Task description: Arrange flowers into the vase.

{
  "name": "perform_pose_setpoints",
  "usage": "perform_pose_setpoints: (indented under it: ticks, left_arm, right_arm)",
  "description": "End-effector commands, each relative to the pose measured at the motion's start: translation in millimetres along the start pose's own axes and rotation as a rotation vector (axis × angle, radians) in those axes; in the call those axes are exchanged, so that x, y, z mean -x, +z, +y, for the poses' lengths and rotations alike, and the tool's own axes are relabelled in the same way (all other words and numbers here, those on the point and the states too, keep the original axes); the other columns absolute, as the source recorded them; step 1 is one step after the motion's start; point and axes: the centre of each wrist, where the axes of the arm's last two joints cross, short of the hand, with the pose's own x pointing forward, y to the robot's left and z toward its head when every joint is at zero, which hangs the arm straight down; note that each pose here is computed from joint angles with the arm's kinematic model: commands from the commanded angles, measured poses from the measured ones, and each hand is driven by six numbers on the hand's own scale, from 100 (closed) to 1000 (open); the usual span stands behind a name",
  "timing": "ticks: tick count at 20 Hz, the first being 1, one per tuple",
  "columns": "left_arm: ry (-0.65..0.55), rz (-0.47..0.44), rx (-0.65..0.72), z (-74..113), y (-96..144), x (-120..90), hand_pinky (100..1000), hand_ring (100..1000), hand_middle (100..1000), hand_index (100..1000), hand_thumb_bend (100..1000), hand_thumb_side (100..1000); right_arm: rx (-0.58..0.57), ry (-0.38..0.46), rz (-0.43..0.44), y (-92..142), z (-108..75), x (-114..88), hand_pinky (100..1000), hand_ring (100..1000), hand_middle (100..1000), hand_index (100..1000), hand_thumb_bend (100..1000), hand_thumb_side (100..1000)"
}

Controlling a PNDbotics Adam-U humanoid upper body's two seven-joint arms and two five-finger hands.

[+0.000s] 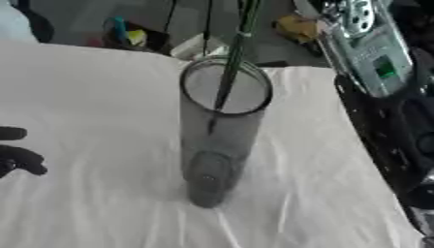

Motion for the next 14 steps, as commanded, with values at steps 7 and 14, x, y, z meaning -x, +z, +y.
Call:
perform_pose_setpoints:
  ticks: [7, 14]
  left_arm:
    - [-0.004, -0.024, 0.006, 0.3, -2.8, -5.1, 584, 644, 744, 860, 118, 1000]
    - [-0.004, -0.021, 0.008, 0.3, -2.7, -5.0, 583, 644, 745, 860, 118, 1000]
  right_arm:
    - [-0.106, 0.092, 0.033, 1.7, -14.2, -8.2, 511, 346, 313, 408, 472, 1000]
    - [-0.162, 0.088, 0.056, 4.8, -16.1, -8.6, 545, 376, 348, 450, 471, 1000]
